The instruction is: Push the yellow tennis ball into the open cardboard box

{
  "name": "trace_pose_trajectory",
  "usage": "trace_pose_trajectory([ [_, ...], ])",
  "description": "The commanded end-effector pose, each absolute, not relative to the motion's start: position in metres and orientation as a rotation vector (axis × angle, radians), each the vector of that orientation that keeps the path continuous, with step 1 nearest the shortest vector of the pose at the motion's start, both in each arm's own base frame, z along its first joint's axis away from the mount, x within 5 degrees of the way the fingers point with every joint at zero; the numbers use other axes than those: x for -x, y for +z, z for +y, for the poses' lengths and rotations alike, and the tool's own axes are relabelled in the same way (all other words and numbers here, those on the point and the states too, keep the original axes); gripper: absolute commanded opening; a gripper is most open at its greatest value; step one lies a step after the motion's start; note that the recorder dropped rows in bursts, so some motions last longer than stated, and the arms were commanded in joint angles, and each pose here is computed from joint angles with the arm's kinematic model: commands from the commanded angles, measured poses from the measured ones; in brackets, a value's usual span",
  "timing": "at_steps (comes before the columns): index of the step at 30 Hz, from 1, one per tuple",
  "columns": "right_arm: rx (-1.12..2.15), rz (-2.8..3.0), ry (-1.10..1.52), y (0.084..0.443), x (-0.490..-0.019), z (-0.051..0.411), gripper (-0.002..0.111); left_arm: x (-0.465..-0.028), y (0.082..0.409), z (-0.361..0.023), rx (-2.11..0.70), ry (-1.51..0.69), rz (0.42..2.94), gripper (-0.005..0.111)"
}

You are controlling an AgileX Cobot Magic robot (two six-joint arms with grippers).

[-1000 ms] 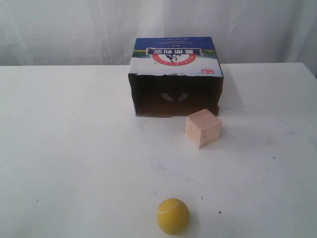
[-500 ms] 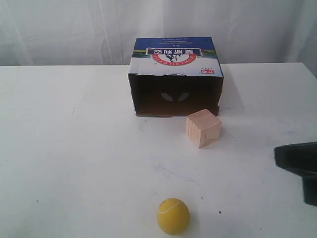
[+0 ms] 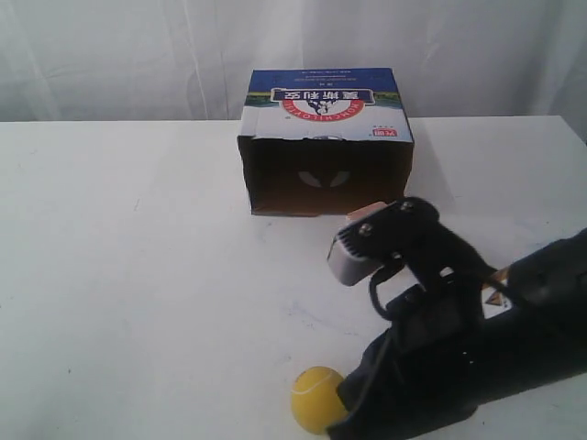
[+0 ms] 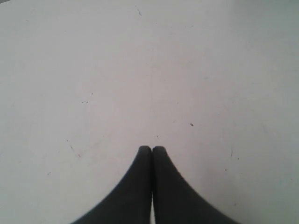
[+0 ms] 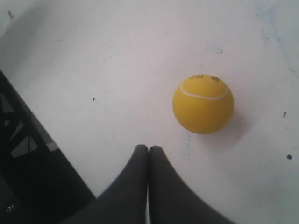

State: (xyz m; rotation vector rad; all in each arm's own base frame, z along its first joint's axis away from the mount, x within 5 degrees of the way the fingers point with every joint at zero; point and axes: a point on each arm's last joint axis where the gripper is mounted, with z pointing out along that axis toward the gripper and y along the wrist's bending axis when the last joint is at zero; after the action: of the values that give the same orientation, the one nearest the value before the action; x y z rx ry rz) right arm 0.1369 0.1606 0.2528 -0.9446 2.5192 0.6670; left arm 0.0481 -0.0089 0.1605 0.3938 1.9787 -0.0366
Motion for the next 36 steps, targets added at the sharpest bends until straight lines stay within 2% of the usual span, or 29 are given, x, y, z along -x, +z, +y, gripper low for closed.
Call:
trace_pose_trajectory([
  [1, 0.988, 2.507, 0.617, 0.240, -0.146, 0.173, 0.000, -0.048, 0.159, -0.009, -0.404, -0.034, 1.986, 0.000],
  [10, 1.021, 2.559, 0.515, 0.210, -0.163, 0.183, 0.000, -0.048, 0.159, -0.009, -0.404, -0.034, 1.986, 0.000],
  [26, 1.030, 2.583, 0.442, 0.178, -0.179, 0.193, 0.000, -0.048, 0.159, -0.009, -0.404, -0.034, 1.986, 0.000],
  [30, 1.034, 2.536, 0.426, 0.180, -0.187, 0.198, 0.000, -0.048, 0.159, -0.009, -0.404, -0.034, 1.986, 0.000],
  [36, 1.067, 2.411, 0.414, 0.206, -0.204, 0.212, 0.000, -0.048, 0.159, -0.009, -0.404, -0.034, 1.986, 0.000],
])
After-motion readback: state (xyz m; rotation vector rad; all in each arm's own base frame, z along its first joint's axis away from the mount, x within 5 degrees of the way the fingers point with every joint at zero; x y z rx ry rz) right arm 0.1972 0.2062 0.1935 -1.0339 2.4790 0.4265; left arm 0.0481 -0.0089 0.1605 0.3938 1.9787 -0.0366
